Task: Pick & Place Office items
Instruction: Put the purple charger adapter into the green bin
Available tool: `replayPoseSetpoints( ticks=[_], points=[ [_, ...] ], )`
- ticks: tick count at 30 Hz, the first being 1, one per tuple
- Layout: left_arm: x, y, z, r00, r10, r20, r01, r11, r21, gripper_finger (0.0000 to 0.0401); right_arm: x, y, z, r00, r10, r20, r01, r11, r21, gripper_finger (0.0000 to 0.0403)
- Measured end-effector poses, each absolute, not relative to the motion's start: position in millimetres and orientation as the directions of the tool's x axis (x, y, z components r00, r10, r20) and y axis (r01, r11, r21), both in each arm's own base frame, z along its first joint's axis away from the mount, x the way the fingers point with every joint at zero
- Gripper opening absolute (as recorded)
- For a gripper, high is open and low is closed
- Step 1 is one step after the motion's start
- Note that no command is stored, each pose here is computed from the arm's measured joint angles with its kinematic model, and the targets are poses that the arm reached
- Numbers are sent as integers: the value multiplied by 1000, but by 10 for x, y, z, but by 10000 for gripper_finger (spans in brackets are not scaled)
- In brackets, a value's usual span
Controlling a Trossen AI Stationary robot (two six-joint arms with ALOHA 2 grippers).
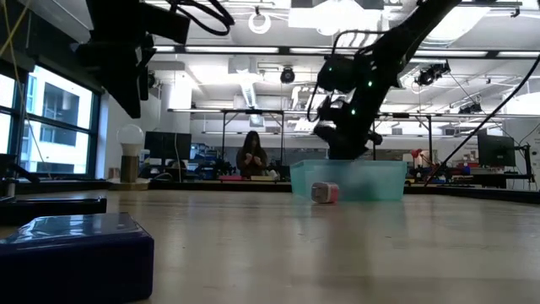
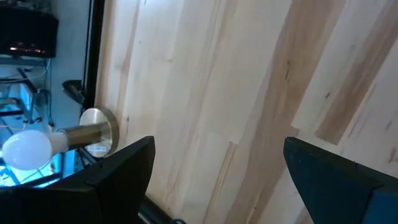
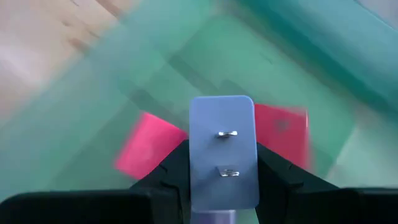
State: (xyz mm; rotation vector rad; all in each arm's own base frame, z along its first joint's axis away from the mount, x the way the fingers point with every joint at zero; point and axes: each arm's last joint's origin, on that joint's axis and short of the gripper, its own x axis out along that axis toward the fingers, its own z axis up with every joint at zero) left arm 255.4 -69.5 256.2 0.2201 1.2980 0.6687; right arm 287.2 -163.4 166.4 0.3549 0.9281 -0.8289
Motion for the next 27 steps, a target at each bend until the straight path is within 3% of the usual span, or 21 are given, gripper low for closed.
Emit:
replayPoseSetpoints(
  ticks=[4, 15, 23, 27],
  points=[
    [2566, -747, 2560, 146, 562, -814, -332, 803, 495, 347, 2845, -1670, 1536, 267, -475, -839, 775, 623, -106, 107],
    [2592, -830, 2559, 204, 547, -812, -336, 818, 466, 347, 2858, -1690, 1533, 315, -424, -849, 781, 624, -22, 107],
    [2601, -833, 2559, 212, 544, -812, -341, 820, 460, 347, 2864, -1692, 1541, 296, -463, -835, 819, 572, -27, 252],
    [2601, -833, 2558, 212, 544, -812, -340, 820, 461, 347, 2864, -1691, 1572, 307, -470, -827, 820, 572, -20, 287]
  ],
)
